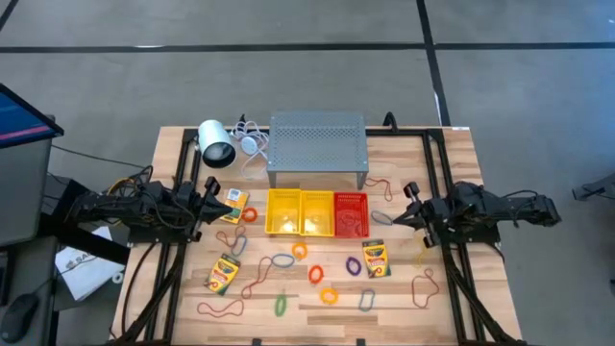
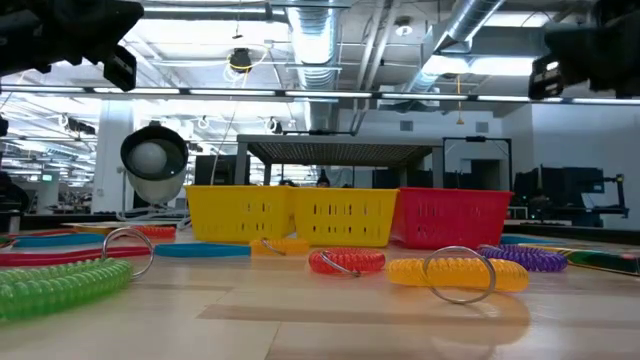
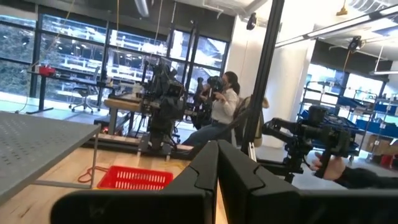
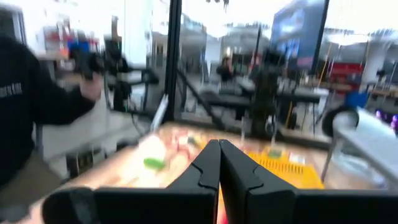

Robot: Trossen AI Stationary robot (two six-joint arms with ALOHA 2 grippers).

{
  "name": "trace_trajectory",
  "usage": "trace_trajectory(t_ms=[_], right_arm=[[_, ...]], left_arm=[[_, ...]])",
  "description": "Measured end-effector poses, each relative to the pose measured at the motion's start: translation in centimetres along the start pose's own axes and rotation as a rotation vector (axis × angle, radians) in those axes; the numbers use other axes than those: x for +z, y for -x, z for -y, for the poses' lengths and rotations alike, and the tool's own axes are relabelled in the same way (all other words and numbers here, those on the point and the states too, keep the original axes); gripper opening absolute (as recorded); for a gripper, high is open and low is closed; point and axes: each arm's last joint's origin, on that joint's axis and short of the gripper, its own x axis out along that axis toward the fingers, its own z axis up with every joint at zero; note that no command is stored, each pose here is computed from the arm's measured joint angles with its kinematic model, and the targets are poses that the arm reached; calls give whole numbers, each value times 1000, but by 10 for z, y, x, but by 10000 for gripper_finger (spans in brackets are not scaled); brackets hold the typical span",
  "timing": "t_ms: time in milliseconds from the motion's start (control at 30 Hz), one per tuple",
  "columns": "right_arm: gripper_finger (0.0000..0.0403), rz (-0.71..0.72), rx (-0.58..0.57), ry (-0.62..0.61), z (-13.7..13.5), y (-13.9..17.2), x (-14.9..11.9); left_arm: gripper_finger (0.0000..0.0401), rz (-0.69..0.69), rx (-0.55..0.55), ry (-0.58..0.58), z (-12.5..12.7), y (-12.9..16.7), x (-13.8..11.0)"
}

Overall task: Pick & Place Office Desk Supplies
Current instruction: Put the red rubber band into the left yellow basket

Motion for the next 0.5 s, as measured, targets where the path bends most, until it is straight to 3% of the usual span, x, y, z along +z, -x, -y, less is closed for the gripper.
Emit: trace_trajectory(t_ms=[300,500], right_arm=[[0,223,28,-273,0,3,22],[0,258,3,-236,1,3,25]], left_arm=[[3,65,-10,-89,1,0,6],[3,61,-9,-88,1,-5,6]])
